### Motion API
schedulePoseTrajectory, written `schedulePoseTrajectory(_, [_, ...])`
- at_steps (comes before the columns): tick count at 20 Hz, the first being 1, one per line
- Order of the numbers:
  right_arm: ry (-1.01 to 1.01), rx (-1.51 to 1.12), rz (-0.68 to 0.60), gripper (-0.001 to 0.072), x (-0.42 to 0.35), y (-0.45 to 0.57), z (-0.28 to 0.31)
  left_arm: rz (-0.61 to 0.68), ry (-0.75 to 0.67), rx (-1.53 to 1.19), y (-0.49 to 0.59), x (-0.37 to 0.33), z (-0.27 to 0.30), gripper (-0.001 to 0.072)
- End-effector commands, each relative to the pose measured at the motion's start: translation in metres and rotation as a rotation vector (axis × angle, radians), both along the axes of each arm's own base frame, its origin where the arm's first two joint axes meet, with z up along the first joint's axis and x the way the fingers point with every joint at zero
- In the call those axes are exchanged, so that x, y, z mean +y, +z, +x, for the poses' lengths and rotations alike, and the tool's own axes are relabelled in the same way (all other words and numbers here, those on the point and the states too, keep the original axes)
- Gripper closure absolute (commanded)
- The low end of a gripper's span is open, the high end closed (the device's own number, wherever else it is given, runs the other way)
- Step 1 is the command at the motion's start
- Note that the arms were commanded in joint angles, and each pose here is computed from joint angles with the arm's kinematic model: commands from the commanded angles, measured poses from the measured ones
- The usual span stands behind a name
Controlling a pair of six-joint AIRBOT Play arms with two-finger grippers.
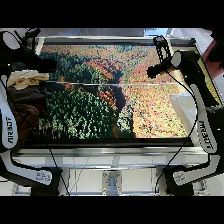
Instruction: Fold the shirts.
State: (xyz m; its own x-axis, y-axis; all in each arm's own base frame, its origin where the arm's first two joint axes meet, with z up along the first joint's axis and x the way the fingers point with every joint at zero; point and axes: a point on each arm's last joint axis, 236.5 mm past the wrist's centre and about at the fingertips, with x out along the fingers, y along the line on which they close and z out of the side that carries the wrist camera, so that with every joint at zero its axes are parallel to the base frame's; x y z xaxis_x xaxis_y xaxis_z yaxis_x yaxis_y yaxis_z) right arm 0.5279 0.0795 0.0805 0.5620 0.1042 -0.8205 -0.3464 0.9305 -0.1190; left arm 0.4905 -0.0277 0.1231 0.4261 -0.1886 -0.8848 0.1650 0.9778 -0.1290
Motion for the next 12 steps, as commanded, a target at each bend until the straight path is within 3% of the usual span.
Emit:
schedulePoseTrajectory(1, [0.001, 0.0, 0.0, 0.0223, 0.001, 0.0, 0.0, 0.003, -0.004, 0.003, -0.001, 0.0, -0.001, 0.0694])
schedulePoseTrajectory(4, [0.001, 0.0, 0.0, 0.0223, 0.001, 0.0, 0.0, 0.058, -0.027, -0.018, -0.001, 0.009, 0.003, 0.0687])
schedulePoseTrajectory(5, [0.001, 0.0, 0.0, 0.0223, 0.001, 0.0, 0.0, 0.135, -0.006, -0.04, 0.0, 0.028, 0.008, 0.0561])
schedulePoseTrajectory(7, [0.001, 0.0, 0.0, 0.0223, 0.001, 0.0, 0.0, 0.37, 0.146, -0.104, 0.012, 0.093, 0.022, -0.0013])
schedulePoseTrajectory(9, [0.001, 0.0, 0.0, 0.0223, 0.001, 0.0, 0.0, 0.544, 0.327, -0.203, 0.037, 0.158, 0.032, 0.0003])
schedulePoseTrajectory(12, [0.001, 0.0, 0.0, 0.0223, 0.001, 0.0, 0.0, 0.513, 0.566, -0.184, 0.027, 0.226, 0.019, 0.0003])
